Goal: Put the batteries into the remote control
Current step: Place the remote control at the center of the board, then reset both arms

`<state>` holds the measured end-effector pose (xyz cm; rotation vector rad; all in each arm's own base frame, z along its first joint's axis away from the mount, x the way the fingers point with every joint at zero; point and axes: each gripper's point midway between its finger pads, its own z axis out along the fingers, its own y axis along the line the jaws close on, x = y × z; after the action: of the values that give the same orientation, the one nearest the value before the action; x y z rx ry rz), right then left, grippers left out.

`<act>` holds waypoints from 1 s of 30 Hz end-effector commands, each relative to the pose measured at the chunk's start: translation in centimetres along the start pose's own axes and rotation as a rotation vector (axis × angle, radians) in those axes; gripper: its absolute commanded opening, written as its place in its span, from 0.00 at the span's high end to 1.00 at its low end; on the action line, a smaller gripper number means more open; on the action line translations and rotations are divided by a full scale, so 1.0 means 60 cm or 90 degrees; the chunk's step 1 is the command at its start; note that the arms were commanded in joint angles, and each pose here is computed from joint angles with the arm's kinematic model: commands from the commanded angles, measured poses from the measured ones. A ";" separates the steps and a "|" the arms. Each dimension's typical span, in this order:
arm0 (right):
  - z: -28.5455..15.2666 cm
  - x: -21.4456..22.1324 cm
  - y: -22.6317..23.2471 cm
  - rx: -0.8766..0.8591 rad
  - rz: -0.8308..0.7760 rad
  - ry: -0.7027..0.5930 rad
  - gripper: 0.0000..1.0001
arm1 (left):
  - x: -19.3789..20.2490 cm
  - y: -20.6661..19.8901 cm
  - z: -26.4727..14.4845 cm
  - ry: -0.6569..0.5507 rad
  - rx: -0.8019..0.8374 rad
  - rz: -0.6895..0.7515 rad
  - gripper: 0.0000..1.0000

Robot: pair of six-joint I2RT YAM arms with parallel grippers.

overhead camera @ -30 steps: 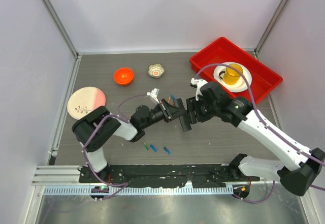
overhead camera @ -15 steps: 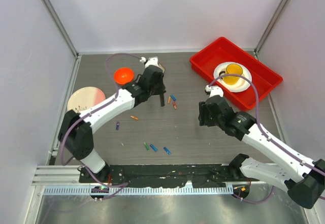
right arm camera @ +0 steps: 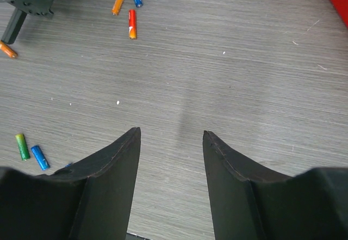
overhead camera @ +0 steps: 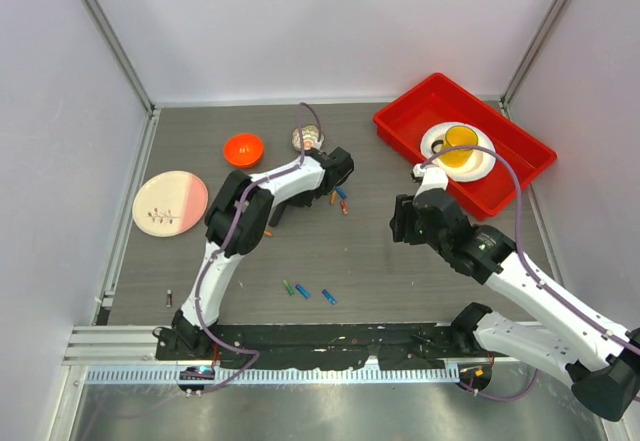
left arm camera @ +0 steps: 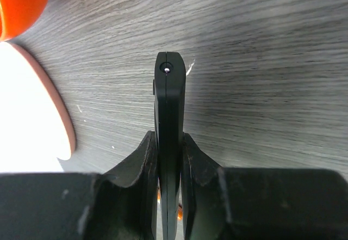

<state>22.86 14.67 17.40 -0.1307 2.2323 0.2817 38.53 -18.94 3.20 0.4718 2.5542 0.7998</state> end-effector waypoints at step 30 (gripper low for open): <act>-0.044 -0.034 0.008 -0.071 0.090 -0.128 0.41 | -0.035 0.033 -0.309 -0.359 0.431 -0.439 0.00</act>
<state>21.64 12.73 20.74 -0.0248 2.0380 0.3797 31.89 -24.05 17.39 0.2527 2.2617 -0.0468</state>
